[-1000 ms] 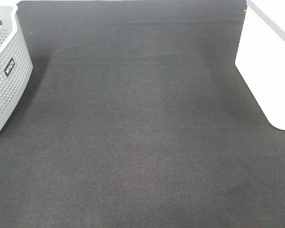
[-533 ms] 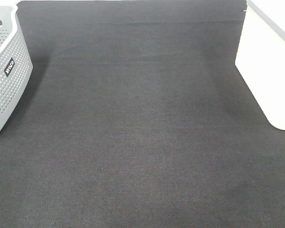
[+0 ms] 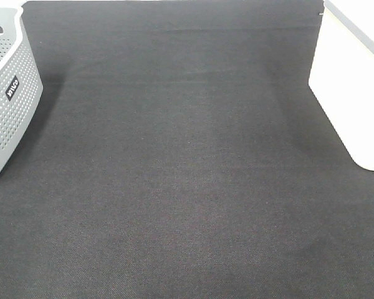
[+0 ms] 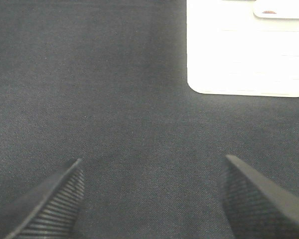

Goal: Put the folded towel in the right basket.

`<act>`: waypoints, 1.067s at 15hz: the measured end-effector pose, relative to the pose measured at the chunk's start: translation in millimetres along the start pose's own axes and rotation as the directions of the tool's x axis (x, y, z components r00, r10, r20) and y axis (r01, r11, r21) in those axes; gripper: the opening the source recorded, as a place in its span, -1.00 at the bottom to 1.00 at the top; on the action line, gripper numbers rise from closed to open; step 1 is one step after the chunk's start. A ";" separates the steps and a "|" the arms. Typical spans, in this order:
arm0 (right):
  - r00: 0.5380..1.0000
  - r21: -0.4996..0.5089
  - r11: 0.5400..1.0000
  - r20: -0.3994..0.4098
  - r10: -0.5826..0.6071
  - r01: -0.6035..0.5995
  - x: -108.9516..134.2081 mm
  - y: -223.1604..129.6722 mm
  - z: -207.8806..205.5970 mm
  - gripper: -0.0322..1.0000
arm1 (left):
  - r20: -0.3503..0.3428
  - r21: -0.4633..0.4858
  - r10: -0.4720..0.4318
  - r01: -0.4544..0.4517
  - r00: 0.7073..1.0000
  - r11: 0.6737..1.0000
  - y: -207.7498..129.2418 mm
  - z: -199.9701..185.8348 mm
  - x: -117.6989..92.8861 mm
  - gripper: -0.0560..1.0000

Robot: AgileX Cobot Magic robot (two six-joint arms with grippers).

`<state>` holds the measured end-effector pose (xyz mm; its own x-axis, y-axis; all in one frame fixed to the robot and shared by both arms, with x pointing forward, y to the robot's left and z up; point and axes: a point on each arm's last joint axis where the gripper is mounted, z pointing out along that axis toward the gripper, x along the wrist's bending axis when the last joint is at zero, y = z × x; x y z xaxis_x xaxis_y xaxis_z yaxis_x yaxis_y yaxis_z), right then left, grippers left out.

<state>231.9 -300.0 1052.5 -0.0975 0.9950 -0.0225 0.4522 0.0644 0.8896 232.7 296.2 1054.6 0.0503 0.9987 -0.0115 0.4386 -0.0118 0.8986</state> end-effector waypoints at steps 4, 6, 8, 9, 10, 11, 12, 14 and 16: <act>0.999 0.000 1.000 0.037 0.028 -0.028 1.1 0.1 0.1 0.44 | 0.000 0.000 0.000 0.000 1.000 1.000 0.0 0.0 0.0 0.76; 0.999 0.000 1.000 0.039 0.029 -0.029 1.2 0.1 0.1 0.44 | 0.000 0.000 0.000 0.000 1.000 1.000 0.0 0.0 0.0 0.76; 0.999 0.000 1.000 0.039 0.029 -0.029 1.2 0.1 0.1 0.44 | 0.000 0.000 0.000 0.000 1.000 1.000 0.0 0.0 0.0 0.76; 0.999 0.000 1.000 0.039 0.029 -0.029 1.2 0.1 0.1 0.44 | 0.000 0.000 0.000 0.000 1.000 1.000 0.0 0.0 0.0 0.76; 0.999 0.000 1.000 0.039 0.029 -0.029 1.2 0.1 0.1 0.44 | 0.000 0.000 0.000 0.000 1.000 1.000 0.0 0.0 0.0 0.76; 0.999 0.000 1.000 0.039 0.029 -0.029 1.2 0.1 0.1 0.44 | 0.000 0.000 0.000 0.000 1.000 1.000 0.0 0.0 0.0 0.76; 0.999 0.000 1.000 0.039 0.029 -0.029 1.2 0.1 0.1 0.44 | 0.000 0.000 0.000 0.000 1.000 1.000 0.0 0.0 0.0 0.76; 0.999 0.000 1.000 0.039 0.029 -0.029 1.2 0.1 0.1 0.44 | 0.000 0.000 0.000 0.000 1.000 1.000 0.0 0.0 0.0 0.76; 0.999 0.000 1.000 0.039 0.029 -0.029 1.2 0.1 0.1 0.44 | 0.000 0.000 0.000 0.000 1.000 1.000 0.0 0.0 0.0 0.76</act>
<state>231.8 -298.9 1052.5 -0.0493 0.9987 -0.0142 0.4551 0.0351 0.8898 232.7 296.2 1054.6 0.0503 0.9987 -0.0115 0.4386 -0.0118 0.8986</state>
